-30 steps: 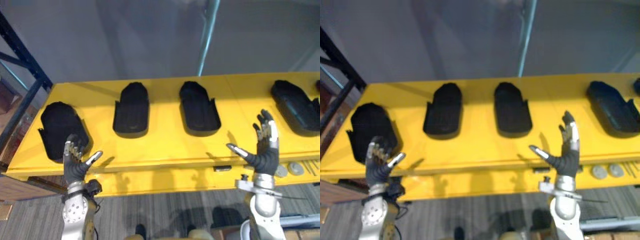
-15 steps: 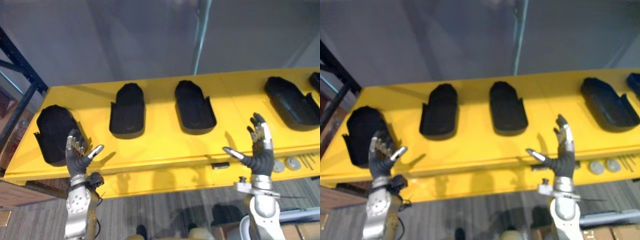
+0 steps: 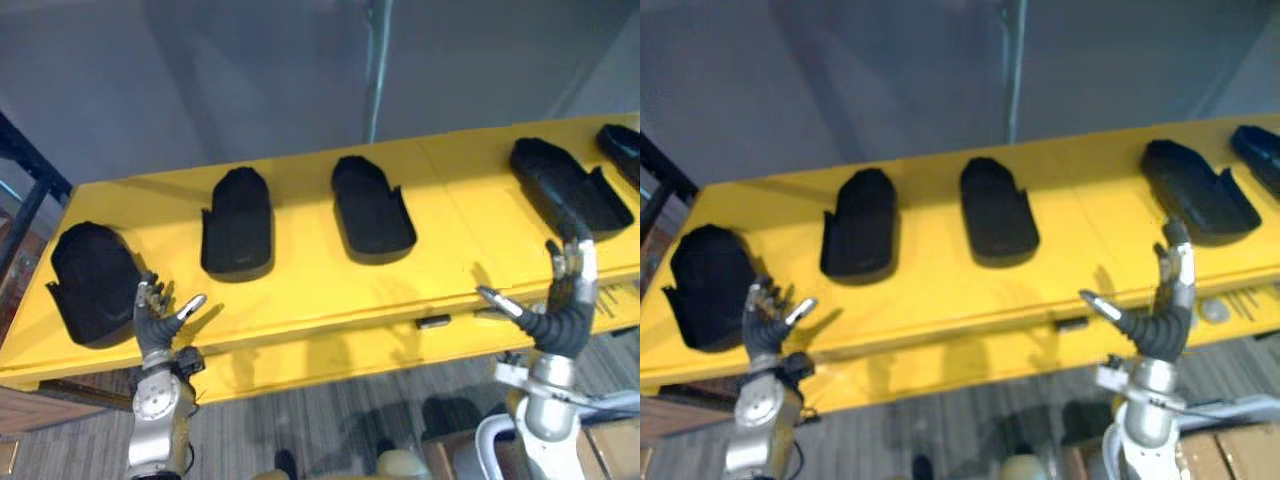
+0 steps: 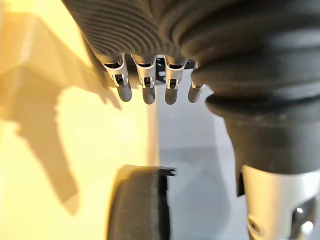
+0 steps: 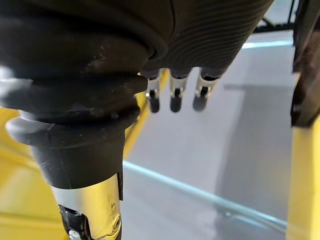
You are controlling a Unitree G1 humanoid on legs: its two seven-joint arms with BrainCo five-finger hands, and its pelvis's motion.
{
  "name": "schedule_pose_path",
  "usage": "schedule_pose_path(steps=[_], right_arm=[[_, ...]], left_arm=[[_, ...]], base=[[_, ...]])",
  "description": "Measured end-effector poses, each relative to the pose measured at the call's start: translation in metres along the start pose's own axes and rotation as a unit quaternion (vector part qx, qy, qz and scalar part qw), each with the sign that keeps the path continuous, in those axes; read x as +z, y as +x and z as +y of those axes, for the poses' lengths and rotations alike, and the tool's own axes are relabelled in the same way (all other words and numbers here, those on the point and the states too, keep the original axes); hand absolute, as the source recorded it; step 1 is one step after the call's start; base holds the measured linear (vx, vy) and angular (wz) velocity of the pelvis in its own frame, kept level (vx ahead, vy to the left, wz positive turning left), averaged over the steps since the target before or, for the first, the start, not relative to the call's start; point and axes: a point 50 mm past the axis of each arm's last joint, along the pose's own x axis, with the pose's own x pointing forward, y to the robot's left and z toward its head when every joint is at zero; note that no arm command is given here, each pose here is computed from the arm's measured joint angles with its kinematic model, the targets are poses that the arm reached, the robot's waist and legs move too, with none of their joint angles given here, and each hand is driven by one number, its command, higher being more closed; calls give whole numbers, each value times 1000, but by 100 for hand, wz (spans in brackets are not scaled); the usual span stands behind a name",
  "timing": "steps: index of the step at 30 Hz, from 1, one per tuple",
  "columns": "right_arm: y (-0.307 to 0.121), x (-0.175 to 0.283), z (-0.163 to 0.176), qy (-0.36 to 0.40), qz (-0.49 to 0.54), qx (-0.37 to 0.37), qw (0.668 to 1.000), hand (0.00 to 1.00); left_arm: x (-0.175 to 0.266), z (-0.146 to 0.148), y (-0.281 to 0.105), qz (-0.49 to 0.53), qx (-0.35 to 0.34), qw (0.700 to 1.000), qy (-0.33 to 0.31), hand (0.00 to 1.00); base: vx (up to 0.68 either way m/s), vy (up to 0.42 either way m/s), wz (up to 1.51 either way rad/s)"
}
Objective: Walk over and take plastic housings, then place them on the shelf
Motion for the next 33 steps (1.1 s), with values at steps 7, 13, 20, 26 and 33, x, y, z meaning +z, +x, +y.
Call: schedule_pose_path(steps=[7,13,20,26,33], right_arm=[[-1,-1,-2,11,7,21,1000,0],[2,1,0,29,3,43,999,0],[4,4,17,53,-8,103,993,0],[9,8,30,51,-30,131,990,0],[18,15,45,31,-69,92,993,0]], left_arm=[[0,3,11,5,55,998,-2,0],[-2,9,14,9,85,996,-2,0],[-5,11,14,14,88,996,0,0],[-4,9,14,9,64,998,-2,0],[45,-17,8,-120,-10,992,-47,0]], base=[[0,0,0],[-1,0,1],[3,-13,17],[9,-14,28],[15,-9,16]])
